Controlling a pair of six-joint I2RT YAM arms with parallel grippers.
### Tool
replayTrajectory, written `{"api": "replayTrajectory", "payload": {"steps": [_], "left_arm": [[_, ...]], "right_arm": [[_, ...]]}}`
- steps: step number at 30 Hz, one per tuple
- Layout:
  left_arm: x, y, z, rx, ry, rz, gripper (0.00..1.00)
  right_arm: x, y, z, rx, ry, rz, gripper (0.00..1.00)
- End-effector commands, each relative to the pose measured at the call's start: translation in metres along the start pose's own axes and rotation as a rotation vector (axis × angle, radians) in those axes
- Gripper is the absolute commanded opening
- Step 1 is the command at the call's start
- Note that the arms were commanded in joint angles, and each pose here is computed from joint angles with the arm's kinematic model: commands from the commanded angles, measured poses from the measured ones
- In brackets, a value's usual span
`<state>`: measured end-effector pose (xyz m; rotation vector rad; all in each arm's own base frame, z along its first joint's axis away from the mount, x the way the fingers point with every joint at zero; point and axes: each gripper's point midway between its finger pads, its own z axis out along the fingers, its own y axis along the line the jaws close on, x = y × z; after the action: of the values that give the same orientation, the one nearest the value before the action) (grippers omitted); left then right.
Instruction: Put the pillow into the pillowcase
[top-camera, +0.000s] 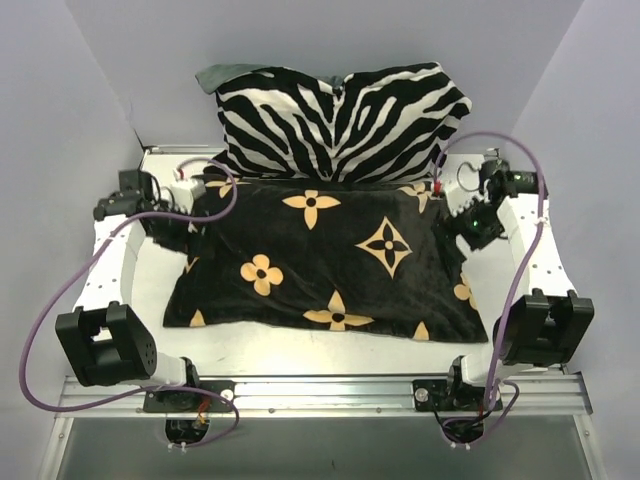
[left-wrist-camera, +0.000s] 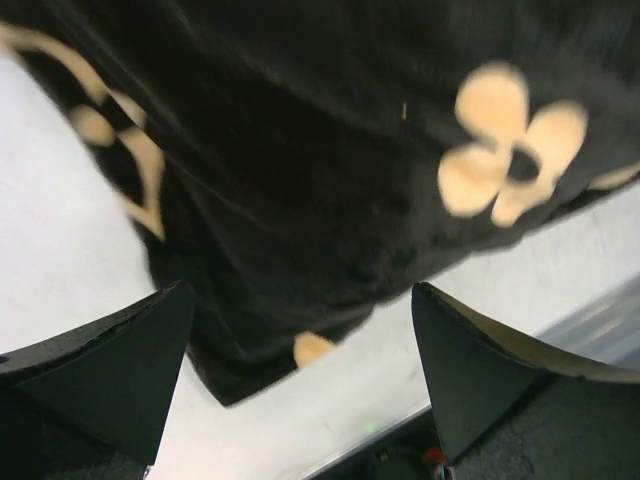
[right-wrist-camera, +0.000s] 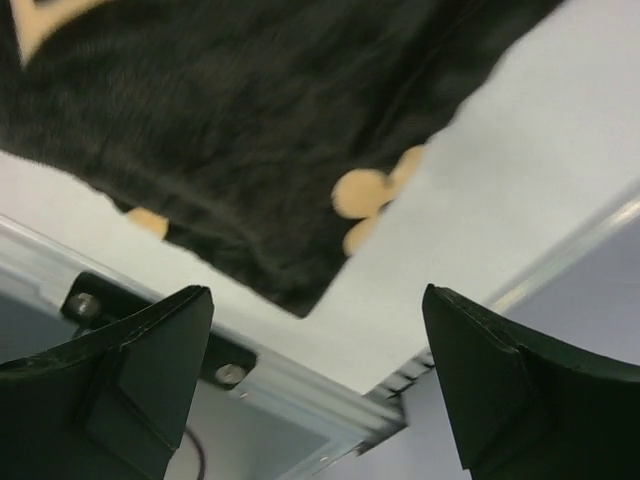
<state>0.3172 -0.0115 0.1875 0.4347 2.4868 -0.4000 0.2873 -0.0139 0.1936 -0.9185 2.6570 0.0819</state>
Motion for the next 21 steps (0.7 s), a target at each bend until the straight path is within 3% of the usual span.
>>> {"api": "replayTrajectory", "payload": {"steps": [1,5,13,16,19,20,21], "left_arm": [[0.069,-0.020,0.011,0.109,0.183,0.052,0.97],[0.134,-0.003,0.008,0.070,0.379,0.186,0.97],[0.189,0.031,0.032,0.004,0.539,0.252,0.95],[0.201,0.047,0.043,-0.030,0.560,0.234,0.88],[0.213,0.064,0.046,-0.065,0.595,0.187,0.77],[0.217,0.069,0.046,-0.076,0.605,0.180,0.73],[0.225,0.077,0.043,-0.086,0.620,0.140,0.65]], "right_arm": [[0.069,0.050,0.027,-0.242,0.238,0.091,0.89],[0.115,0.047,0.040,-0.254,0.362,0.184,0.88],[0.144,0.041,0.089,-0.259,0.456,0.403,0.84],[0.148,0.031,0.110,-0.219,0.492,0.455,0.72],[0.165,0.016,0.126,-0.130,0.570,0.456,0.51],[0.170,0.008,0.131,-0.099,0.580,0.452,0.39],[0.176,0.004,0.134,-0.082,0.599,0.448,0.33]]}}
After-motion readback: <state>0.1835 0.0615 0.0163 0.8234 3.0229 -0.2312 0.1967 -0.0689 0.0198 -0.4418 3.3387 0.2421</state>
